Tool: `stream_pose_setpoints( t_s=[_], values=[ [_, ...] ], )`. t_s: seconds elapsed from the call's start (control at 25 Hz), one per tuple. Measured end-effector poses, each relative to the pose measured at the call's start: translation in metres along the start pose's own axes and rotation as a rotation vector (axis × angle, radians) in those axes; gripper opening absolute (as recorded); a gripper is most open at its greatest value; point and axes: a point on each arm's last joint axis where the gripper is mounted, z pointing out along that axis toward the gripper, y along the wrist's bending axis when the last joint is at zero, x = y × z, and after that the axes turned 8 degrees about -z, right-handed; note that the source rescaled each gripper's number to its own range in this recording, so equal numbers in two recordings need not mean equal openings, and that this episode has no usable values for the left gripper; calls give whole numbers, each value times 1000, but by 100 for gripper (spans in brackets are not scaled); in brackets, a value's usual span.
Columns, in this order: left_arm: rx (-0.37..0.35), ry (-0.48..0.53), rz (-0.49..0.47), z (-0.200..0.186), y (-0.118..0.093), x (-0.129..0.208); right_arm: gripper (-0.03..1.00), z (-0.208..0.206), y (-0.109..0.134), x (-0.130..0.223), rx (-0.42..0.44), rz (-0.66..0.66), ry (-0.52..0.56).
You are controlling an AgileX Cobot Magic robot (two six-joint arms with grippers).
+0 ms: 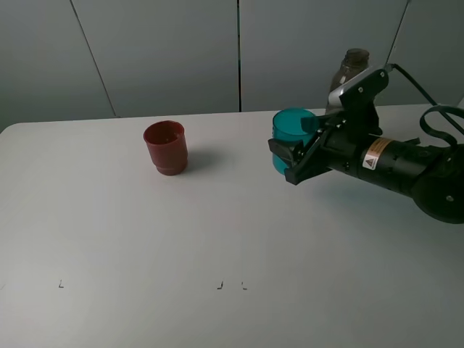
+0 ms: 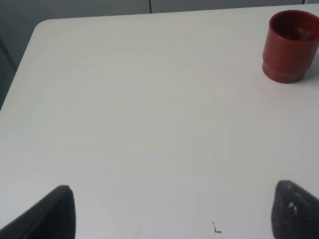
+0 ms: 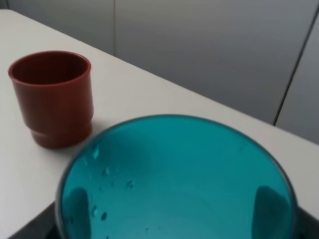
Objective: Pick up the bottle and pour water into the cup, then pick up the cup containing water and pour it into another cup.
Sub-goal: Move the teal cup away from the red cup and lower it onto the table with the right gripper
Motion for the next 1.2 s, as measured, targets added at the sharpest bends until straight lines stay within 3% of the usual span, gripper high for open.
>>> stream_pose_setpoints(
  t_s=[0.56,1.2],
  values=[
    [0,0,0,0,0,0,14,-3,0,44,45,75,157],
    [0,0,0,0,0,0,14,7,4,64,58,86,69]
  ],
)
